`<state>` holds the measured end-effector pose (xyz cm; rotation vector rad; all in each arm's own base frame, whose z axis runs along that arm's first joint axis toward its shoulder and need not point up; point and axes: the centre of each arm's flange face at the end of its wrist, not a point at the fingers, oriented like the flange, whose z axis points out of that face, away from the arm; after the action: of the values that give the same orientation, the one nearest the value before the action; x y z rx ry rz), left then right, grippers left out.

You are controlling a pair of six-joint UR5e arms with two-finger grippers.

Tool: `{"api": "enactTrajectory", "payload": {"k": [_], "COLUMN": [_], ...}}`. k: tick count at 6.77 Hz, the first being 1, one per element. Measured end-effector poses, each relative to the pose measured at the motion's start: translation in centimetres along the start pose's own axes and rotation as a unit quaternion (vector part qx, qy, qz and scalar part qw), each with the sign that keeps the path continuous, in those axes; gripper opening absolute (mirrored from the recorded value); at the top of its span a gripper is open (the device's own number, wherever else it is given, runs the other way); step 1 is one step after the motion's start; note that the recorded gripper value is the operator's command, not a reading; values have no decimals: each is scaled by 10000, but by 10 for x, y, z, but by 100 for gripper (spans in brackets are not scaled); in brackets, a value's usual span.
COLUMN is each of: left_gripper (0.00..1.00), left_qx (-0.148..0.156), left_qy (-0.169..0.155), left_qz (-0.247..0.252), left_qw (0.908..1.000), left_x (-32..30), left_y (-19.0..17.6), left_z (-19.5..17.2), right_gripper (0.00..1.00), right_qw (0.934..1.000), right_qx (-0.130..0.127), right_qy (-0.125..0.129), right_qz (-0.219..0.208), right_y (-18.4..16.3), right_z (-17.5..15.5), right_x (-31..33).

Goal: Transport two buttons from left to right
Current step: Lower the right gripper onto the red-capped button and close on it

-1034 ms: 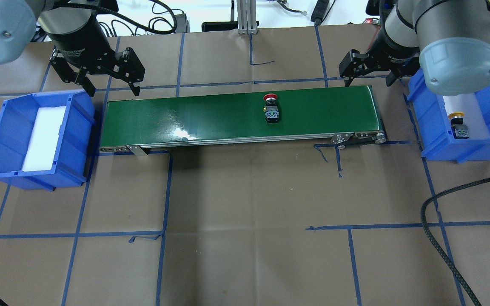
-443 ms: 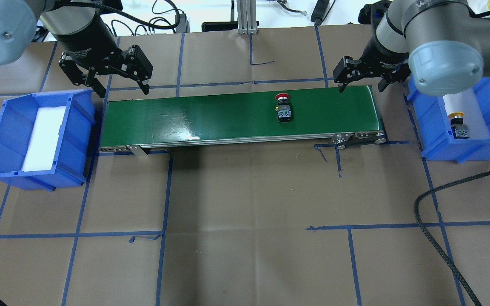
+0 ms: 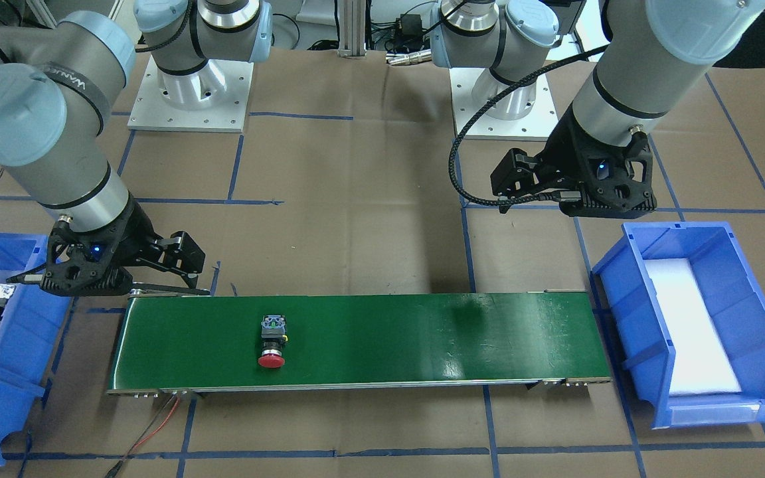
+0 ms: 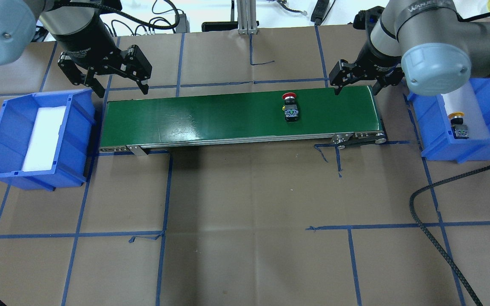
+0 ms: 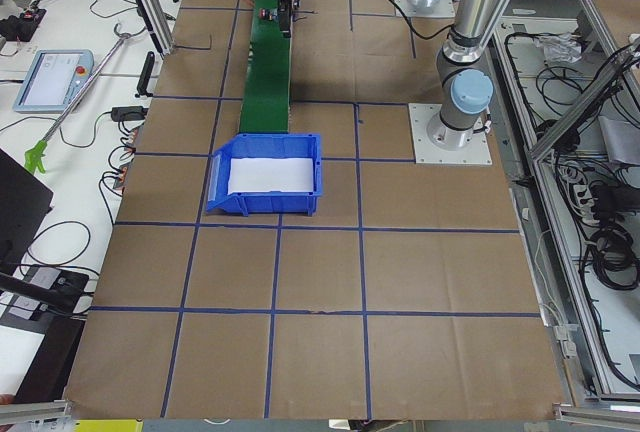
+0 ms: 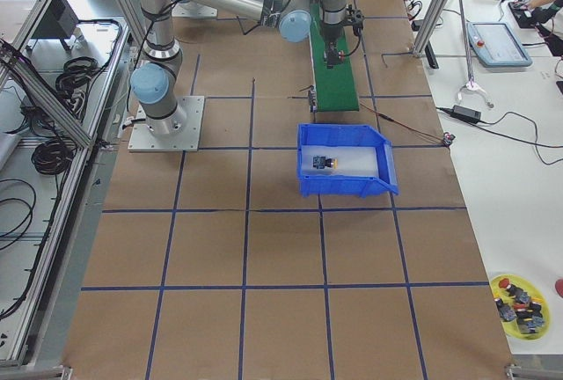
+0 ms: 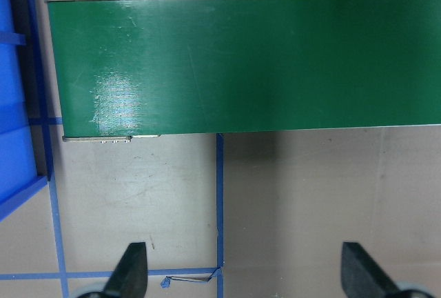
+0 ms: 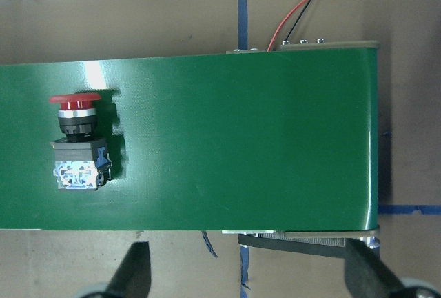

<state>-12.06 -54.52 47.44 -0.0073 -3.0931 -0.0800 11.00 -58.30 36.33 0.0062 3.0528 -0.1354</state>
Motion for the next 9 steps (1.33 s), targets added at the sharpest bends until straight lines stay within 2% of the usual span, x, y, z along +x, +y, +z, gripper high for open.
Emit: {"api": "enactTrajectory", "payload": {"k": [3,9], "left_gripper": [100,100], "left_qx": [-2,11], "left_qy": [-81,-78], "left_qz": [13,14], "left_qw": [10000,10000], "left_x": [-2,-2], "left_y": [0,0], "left_z": [0,0], "right_gripper": [99,99], "right_qw": [9999,9991], "right_qx": [-52,-369], "right_qy": [-85,-209], "right_qz": [-126,-86], "right_y": [-26,-36], "right_z": [21,63], "right_x": [-19,-24]}}
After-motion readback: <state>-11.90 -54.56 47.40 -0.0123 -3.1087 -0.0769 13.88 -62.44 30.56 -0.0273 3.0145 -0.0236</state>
